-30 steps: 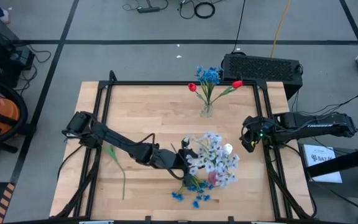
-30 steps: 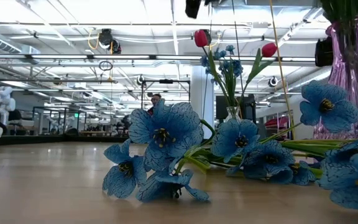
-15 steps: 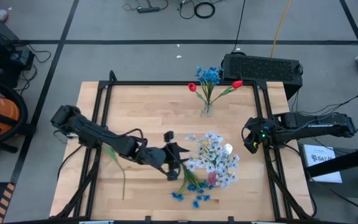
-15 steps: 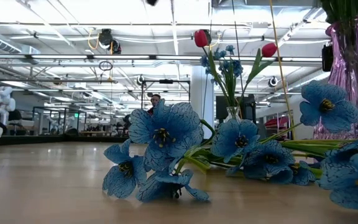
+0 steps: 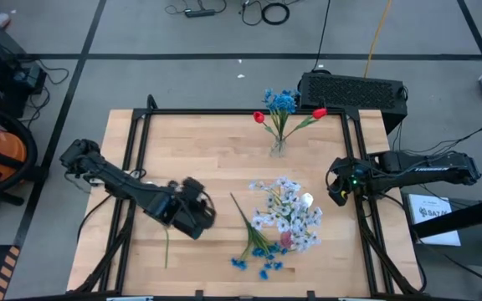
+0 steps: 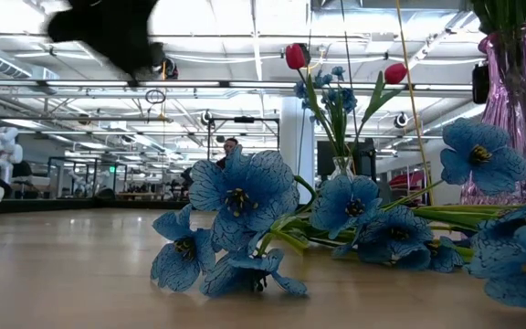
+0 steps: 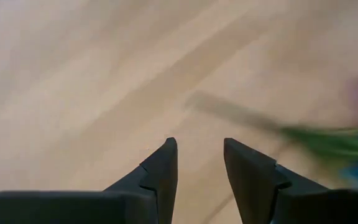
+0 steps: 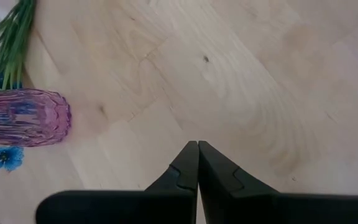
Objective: Sort flowers into vase by color
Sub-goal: Put the white flower into the violet transparent vase
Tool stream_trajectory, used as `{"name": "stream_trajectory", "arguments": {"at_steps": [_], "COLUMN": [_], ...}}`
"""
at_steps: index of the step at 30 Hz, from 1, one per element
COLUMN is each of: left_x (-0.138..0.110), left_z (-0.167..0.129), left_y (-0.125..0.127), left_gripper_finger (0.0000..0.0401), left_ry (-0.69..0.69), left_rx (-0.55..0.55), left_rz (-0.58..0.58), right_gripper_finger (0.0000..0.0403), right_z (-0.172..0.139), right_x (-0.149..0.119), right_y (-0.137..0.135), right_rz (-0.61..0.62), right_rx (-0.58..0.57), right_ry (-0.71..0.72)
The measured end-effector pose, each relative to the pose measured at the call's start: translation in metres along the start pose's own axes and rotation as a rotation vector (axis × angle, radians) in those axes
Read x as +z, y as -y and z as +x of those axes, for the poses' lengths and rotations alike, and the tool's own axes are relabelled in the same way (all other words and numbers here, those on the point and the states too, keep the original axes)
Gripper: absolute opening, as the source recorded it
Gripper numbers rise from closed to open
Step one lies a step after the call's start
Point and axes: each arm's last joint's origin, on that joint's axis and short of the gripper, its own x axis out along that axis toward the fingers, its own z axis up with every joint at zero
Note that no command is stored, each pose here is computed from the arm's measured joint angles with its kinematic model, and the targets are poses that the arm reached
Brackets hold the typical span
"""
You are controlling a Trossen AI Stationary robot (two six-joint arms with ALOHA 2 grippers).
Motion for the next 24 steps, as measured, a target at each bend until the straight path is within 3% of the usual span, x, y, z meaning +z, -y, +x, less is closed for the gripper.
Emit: {"name": "stream_trajectory", "arguments": {"at_steps": [6,9,14,24], "left_x": [-0.02,-0.028,-0.043,-0.082], "left_z": [0.003,0.003,0.015,0.054], "left_y": [-0.035,-0.043,-0.053,-0.074], "left_gripper_finger": [0.0117,0.0109,0.0095,0.0078], "left_ry": [-0.252,-0.336,-0.433,-0.622], "left_rx": [0.347,0.441,0.544,0.567], "left_rz": [-0.324,-0.42,-0.488,-0.524], "right_gripper_finger": [0.0,0.0,0.0,0.0], "right_z": [0.0,0.0,0.0,-0.001], "right_x": [0.003,0.005,0.008,0.009], "right_y": [-0.002,-0.002,-0.005,-0.006], "right_rz": [0.003,0.022,0.049,0.129], "right_rx": [0.007,-0.003,0.024,0.039], "right_ry": [0.046,0.074,0.102,0.108]}}
